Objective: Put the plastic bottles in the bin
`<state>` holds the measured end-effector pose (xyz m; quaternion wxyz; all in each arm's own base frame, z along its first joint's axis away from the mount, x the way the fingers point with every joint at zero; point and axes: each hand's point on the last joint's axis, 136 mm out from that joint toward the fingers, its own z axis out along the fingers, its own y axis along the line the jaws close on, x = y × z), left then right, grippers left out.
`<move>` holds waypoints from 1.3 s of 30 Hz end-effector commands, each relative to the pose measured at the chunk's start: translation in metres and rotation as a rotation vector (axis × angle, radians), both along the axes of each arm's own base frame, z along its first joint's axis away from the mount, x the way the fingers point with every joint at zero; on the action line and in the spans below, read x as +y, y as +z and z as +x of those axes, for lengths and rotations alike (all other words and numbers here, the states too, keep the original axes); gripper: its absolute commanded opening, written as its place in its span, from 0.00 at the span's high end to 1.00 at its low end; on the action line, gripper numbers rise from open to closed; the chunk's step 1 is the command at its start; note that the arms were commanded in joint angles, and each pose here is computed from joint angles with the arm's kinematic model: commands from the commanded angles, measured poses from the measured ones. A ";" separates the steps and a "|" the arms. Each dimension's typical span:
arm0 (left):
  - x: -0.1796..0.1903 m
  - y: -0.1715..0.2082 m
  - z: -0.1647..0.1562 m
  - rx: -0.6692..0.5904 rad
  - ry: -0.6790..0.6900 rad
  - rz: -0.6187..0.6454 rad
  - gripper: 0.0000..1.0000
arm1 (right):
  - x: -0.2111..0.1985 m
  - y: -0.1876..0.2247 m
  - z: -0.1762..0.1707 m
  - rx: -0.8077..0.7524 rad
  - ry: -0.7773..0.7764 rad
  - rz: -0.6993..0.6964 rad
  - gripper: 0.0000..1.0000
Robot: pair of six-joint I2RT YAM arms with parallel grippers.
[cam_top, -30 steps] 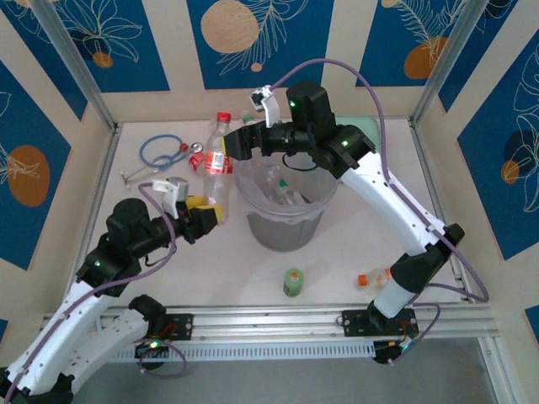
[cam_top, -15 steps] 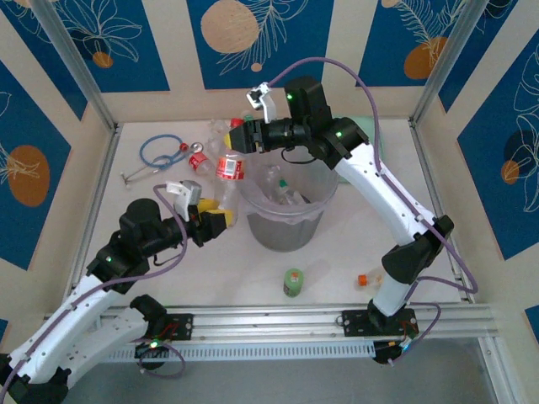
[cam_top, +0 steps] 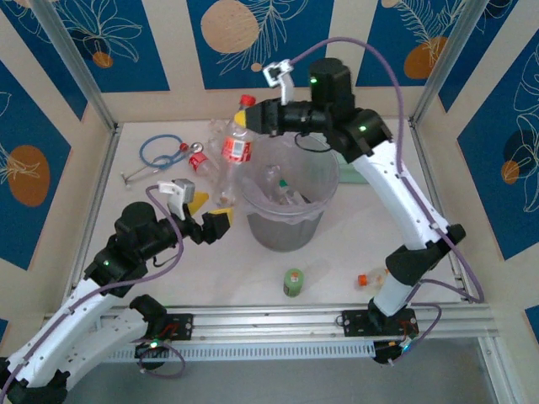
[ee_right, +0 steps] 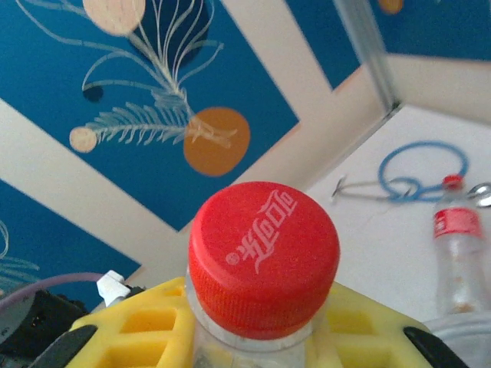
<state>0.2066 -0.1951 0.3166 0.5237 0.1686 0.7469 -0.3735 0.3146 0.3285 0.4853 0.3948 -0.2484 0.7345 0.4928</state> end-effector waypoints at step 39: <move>0.040 -0.136 0.061 0.386 0.377 0.095 0.04 | -0.042 -0.193 0.004 -0.184 -0.153 -0.218 1.00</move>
